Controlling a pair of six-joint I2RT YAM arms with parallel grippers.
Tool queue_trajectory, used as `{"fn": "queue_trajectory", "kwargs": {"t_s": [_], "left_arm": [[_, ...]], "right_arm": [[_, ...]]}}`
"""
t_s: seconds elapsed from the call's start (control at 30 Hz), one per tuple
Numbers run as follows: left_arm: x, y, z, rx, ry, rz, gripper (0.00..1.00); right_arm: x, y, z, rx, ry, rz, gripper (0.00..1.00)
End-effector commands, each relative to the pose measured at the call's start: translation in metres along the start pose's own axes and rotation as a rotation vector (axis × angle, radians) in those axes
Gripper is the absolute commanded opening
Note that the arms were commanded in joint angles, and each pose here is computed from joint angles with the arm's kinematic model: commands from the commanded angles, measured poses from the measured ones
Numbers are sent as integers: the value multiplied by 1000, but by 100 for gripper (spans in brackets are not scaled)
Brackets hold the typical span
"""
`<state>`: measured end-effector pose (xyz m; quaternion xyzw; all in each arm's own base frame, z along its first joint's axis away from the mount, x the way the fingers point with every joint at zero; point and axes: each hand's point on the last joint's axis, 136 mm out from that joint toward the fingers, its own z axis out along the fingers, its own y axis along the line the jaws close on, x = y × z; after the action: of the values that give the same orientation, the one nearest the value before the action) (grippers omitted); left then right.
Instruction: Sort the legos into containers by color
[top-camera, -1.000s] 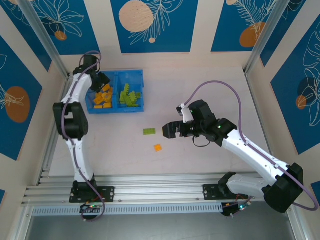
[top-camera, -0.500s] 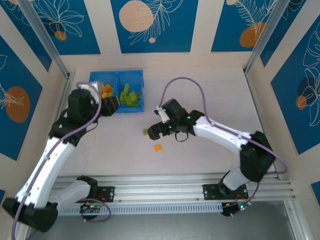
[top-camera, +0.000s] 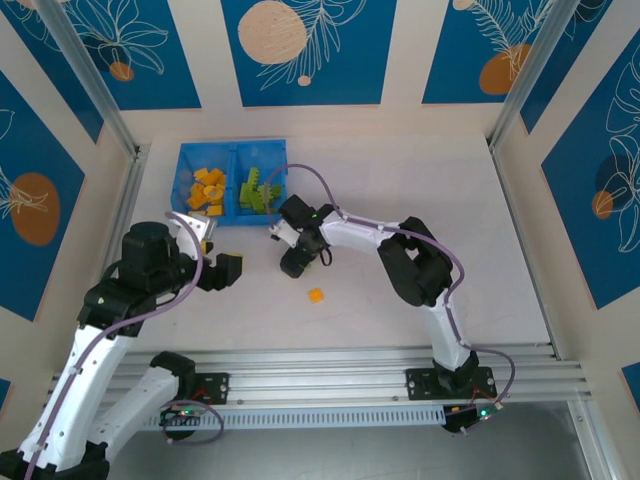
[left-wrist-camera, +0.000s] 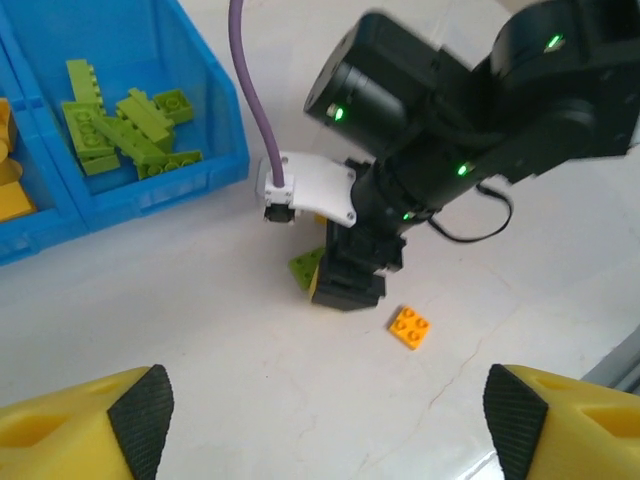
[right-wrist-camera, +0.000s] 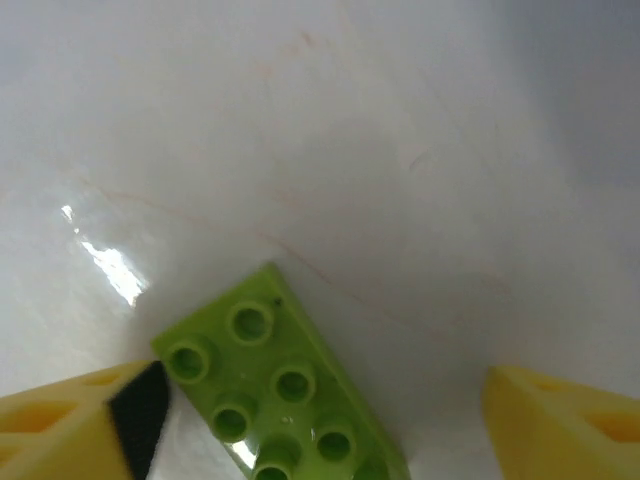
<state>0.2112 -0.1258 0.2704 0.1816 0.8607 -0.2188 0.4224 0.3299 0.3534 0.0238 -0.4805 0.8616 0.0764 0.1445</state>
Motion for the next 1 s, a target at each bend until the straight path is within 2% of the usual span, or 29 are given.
{"fn": "queue_trajectory", "kwargs": {"t_s": [0.0, 0.07, 0.23, 0.37, 0.5, 0.6, 0.73, 0.87, 0.97], "left_arm": [[6, 1, 5, 3, 15, 6, 87], [4, -2, 6, 19, 4, -3, 88], [1, 4, 9, -8, -4, -19, 90], [-1, 0, 12, 18, -22, -26, 91], [-4, 0, 12, 22, -35, -33, 93], [-7, 3, 11, -1, -44, -51, 99], [-19, 0, 4, 6, -88, -66, 100], [-36, 0, -6, -8, -158, -102, 100], [-46, 4, -12, -34, -209, -137, 100]], "right_arm": [[18, 15, 13, -52, 99, -62, 68], [26, 18, 17, -53, 129, -57, 57], [41, 13, 21, 17, 180, -49, 39], [37, 12, 13, 33, 143, -22, 27], [12, 18, -20, 11, -5, 51, 24], [-12, 22, -61, -8, -154, 120, 24], [-44, 26, -126, -39, -378, 225, 24], [-79, 15, -186, -18, -570, 387, 26], [-104, 3, -206, 3, -646, 468, 27]]}}
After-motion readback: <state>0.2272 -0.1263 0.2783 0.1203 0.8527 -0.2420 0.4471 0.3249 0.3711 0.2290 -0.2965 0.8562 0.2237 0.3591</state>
